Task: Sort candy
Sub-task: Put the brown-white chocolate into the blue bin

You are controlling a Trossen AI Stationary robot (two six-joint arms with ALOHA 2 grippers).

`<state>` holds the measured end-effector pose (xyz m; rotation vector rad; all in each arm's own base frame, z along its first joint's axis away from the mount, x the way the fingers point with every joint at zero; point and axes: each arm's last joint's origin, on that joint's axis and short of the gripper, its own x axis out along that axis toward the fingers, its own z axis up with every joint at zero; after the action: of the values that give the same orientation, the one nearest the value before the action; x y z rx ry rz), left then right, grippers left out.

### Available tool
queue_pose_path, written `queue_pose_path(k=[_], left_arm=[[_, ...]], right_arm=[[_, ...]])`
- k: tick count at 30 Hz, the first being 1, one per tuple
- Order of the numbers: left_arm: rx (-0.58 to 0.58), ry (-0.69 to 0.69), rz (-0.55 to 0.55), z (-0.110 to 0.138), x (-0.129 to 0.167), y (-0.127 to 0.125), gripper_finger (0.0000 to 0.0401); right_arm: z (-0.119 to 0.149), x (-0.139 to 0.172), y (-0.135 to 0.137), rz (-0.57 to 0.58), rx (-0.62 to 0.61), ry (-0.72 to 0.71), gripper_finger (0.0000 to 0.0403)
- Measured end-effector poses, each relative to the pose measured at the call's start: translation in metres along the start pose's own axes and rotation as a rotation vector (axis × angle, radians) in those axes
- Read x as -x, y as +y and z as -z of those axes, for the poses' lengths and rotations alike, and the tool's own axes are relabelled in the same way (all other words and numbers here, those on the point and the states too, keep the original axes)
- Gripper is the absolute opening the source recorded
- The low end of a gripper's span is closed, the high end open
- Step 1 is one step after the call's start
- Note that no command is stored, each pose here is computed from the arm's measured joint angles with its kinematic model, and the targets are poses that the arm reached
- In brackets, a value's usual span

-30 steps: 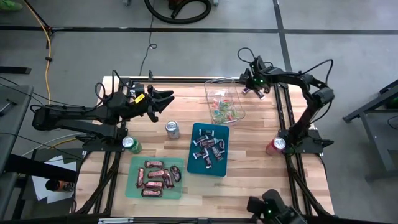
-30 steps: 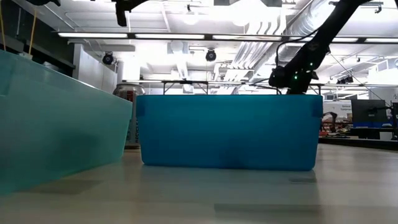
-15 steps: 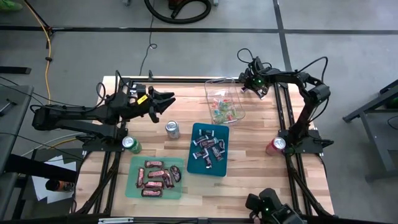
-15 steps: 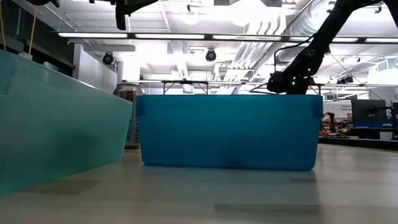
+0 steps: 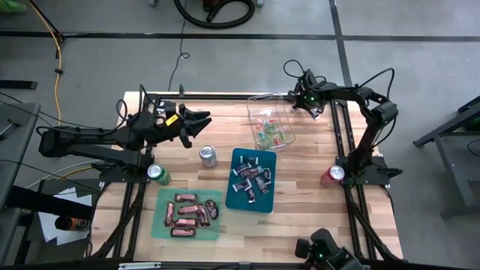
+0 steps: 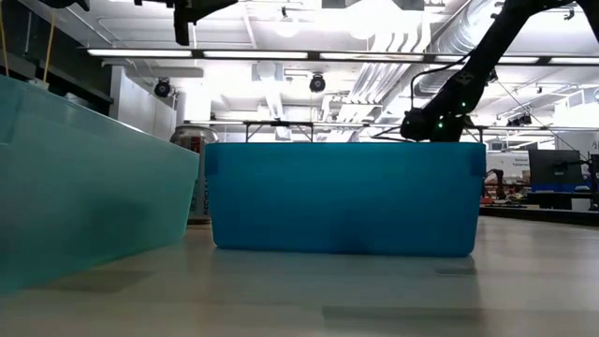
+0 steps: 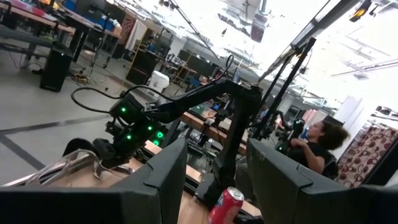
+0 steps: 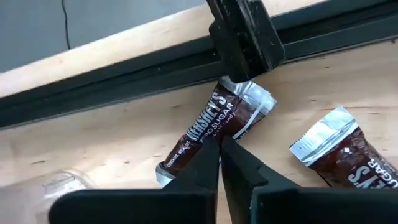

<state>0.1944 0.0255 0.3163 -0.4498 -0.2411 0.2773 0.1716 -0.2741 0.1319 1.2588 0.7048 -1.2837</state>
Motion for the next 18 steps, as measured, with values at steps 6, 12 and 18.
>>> queue_pose_path(k=[6,12,18], left_arm=[[0.000,0.002,0.001,0.000,0.000,0.000,0.0152],[0.000,0.002,0.006,0.000,0.000,0.000,0.0152],[0.000,0.002,0.007,0.000,0.000,0.000,0.0152]], right_arm=[[0.005,0.007,0.001,-0.013,0.053,0.027,0.0002],[0.015,0.050,0.009,-0.063,0.183,0.010,0.0000],[0.029,0.106,0.010,-0.135,0.273,-0.050,0.0000]])
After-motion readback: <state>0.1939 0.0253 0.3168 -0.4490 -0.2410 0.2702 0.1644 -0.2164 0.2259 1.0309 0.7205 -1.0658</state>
